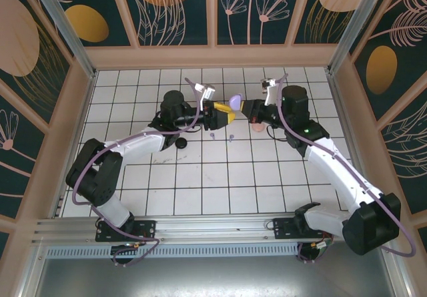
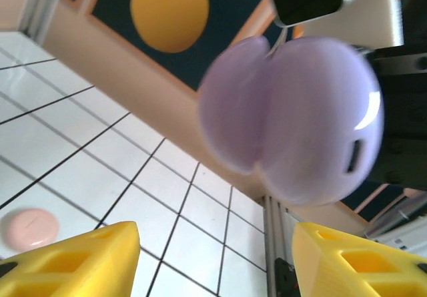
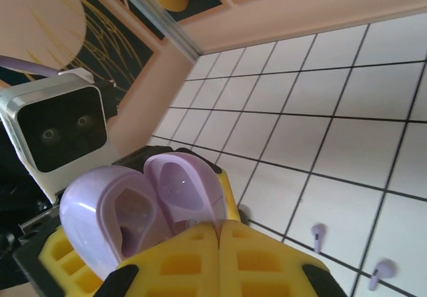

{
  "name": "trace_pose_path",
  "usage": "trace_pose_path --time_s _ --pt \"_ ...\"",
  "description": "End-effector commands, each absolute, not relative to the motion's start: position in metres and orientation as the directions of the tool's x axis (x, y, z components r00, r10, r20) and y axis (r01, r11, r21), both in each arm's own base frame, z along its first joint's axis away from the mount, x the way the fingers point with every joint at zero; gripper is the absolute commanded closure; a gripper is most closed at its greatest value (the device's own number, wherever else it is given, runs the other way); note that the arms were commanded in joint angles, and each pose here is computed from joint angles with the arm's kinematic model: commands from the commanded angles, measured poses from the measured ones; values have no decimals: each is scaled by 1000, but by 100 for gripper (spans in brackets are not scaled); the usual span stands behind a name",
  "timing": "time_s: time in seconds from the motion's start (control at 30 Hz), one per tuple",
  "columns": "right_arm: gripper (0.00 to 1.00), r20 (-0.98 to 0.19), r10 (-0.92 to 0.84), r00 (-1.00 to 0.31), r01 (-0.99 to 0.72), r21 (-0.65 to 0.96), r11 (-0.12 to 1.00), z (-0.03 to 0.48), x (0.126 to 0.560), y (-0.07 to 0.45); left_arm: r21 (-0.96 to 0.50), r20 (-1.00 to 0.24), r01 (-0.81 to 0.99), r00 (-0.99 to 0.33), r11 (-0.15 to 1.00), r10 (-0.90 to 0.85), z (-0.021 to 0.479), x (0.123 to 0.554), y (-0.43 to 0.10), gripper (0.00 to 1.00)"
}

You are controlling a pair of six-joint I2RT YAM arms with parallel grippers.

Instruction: Insert wireless bluetooth earbuds into charging case

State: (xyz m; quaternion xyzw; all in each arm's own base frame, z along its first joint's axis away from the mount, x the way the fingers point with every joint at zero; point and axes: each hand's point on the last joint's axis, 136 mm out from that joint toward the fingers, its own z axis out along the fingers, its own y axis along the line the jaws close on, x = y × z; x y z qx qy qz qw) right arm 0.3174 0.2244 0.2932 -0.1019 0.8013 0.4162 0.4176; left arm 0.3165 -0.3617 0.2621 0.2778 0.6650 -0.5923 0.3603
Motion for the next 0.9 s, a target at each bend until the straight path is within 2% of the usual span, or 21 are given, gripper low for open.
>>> trace_pose_path --time_s 0.0,0.23,0.53,0.87 --pt "100 -786 142 -602 -492 505 709 295 322 211 -505 -859 831 -510 233 -45 276 329 -351 37" --pt "100 -818 -15 -575 -478 321 818 273 323 196 -401 -879 870 -454 287 146 275 330 -337 32" --pt "100 -763 -342 -549 -495 -33 868 234 320 202 -371 -818 898 -437 236 374 261 318 -336 33" --pt "100 -765 -394 -510 -584 -28 812 235 309 219 -414 -755 889 -456 196 472 240 306 -332 47"
